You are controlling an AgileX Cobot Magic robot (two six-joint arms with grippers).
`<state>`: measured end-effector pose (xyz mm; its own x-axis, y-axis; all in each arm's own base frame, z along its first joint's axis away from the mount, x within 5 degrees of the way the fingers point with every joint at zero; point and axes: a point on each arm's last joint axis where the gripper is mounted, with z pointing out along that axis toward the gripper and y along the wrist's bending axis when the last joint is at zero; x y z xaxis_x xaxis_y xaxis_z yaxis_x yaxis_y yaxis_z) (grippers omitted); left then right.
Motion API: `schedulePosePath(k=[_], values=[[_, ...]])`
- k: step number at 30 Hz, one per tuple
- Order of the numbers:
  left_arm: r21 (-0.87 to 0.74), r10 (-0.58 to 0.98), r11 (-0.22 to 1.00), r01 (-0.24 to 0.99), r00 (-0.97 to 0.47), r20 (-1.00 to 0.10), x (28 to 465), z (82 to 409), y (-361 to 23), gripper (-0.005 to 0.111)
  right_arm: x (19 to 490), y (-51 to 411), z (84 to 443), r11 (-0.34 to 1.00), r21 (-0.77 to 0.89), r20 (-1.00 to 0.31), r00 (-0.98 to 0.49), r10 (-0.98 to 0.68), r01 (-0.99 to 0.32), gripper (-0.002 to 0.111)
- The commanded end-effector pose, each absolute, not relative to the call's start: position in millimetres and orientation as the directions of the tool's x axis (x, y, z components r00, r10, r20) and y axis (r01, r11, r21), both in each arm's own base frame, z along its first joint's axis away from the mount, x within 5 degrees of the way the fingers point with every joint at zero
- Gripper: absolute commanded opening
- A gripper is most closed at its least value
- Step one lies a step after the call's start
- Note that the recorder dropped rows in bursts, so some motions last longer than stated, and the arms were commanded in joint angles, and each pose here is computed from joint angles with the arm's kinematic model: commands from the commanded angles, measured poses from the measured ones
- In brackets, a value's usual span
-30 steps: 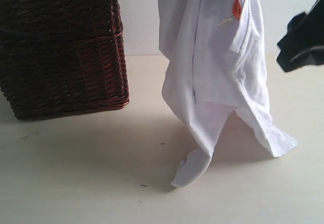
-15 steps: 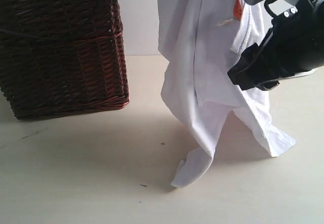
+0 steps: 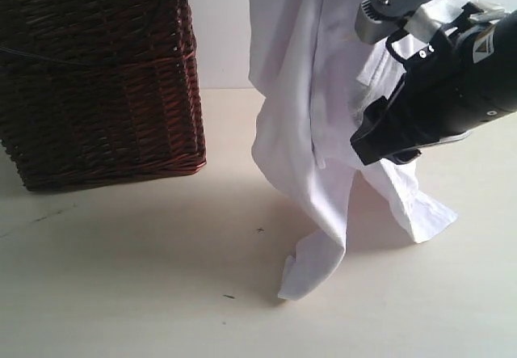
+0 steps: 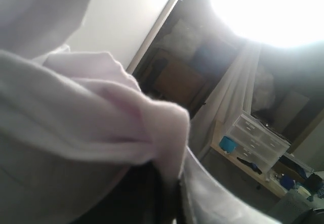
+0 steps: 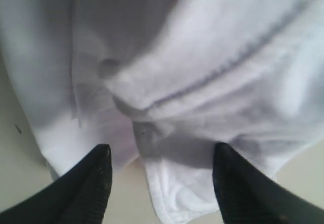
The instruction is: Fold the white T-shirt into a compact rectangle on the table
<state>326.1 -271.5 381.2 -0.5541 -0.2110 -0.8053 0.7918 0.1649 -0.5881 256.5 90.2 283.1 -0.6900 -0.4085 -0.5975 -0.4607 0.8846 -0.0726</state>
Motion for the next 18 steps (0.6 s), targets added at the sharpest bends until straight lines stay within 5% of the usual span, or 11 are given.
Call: schedulePosePath(k=[1,4,10,14,18], values=[[-0.604,-0.234,0.120,0.788,-0.568,-0.789,321,394,-269,0.000,262,90,276,0.903,-0.069,-0.627,-0.685,-0.370,-0.425,0.053],[-0.607,-0.230,0.105,0.787,-0.575,-0.785,320,394,-270,0.000,265,90,274,0.901,-0.086,-0.626,-0.681,-0.381,-0.425,0.042],[-0.613,-0.222,0.098,0.784,-0.583,-0.782,319,394,-270,0.000,264,77,275,0.882,-0.230,-0.571,-0.676,-0.465,-0.412,0.000],[-0.607,-0.213,0.100,0.788,-0.579,-0.787,319,393,-270,0.000,249,66,301,0.918,-0.249,-0.635,-0.664,-0.395,-0.308,0.000],[-0.613,-0.208,0.096,0.784,-0.587,-0.783,318,393,-270,0.000,223,78,318,0.844,-0.164,-0.670,-0.570,-0.475,-0.511,0.024]])
